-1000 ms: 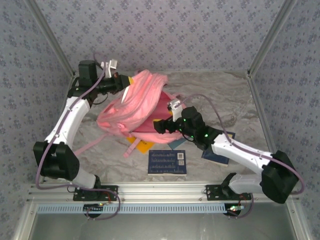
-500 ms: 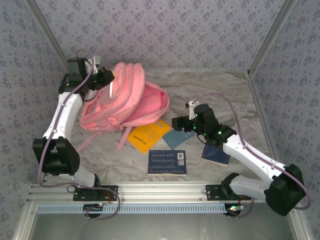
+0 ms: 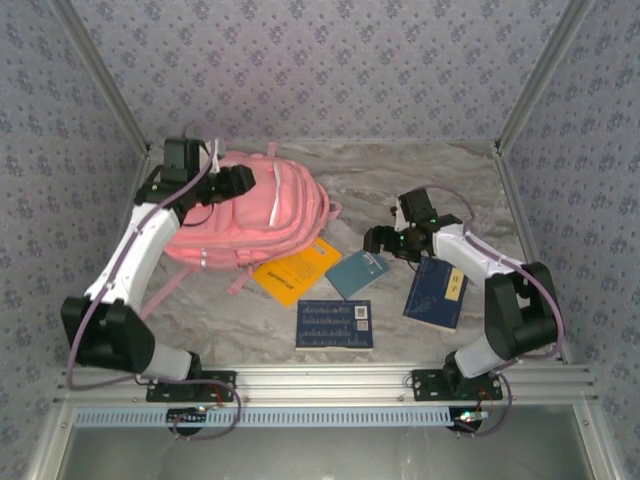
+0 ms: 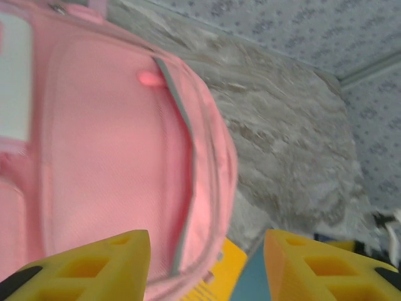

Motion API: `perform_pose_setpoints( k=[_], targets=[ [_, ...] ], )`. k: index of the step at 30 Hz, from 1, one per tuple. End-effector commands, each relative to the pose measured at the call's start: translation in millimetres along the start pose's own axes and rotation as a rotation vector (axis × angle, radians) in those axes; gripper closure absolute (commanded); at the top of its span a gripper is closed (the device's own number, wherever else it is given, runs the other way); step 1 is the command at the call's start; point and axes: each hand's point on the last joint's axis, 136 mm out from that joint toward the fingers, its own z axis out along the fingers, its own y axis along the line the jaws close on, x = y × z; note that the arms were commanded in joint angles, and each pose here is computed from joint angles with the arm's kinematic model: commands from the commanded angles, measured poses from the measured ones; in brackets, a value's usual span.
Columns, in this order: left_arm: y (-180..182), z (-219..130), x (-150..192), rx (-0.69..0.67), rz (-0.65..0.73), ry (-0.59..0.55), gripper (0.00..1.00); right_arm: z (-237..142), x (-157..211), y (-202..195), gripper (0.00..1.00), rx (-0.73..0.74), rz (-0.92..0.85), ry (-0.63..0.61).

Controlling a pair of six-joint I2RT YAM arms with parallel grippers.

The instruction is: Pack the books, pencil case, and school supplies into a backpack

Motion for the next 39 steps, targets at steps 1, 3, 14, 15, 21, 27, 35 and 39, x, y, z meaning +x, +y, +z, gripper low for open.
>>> perform_pose_setpoints(
  k=[1,3,14,15,21,27,35,39],
  targets=[
    [-27.9,-2.9,40.9,0.093,0.007,0.065,0.54,9.9,-3.6,0.3,0.11,-0.018,0.026,0.062],
    [-45.4,6.5,80.5,0.157,0.018,0.144,0.59,20.2,-4.9,-2.5,0.10,-0.033,0.048,0.085],
    [-65.5,58.3,235.2,0.288,0.037,0.506,0.87,46.7,8.2,-0.5,0.11,-0.121,0.086,0.190],
    [-64.7,63.0,242.3,0.282,0.041,0.520,0.88,47.0,11.4,0.7,0.11,-0.123,0.085,0.192],
    [-56.7,86.9,275.0,0.228,0.049,0.611,0.94,46.9,32.4,3.6,0.11,-0.170,0.115,0.205],
    [-37.1,115.2,293.7,0.095,0.042,0.681,1.00,51.3,46.6,3.5,0.11,-0.212,0.153,0.213],
    [-23.6,146.5,294.5,-0.004,0.046,0.678,1.00,55.8,55.6,8.4,0.11,-0.237,0.152,0.226],
    [-18.1,158.6,302.2,-0.035,0.075,0.705,1.00,52.4,61.5,12.7,0.13,-0.247,0.137,0.235]
  ],
)
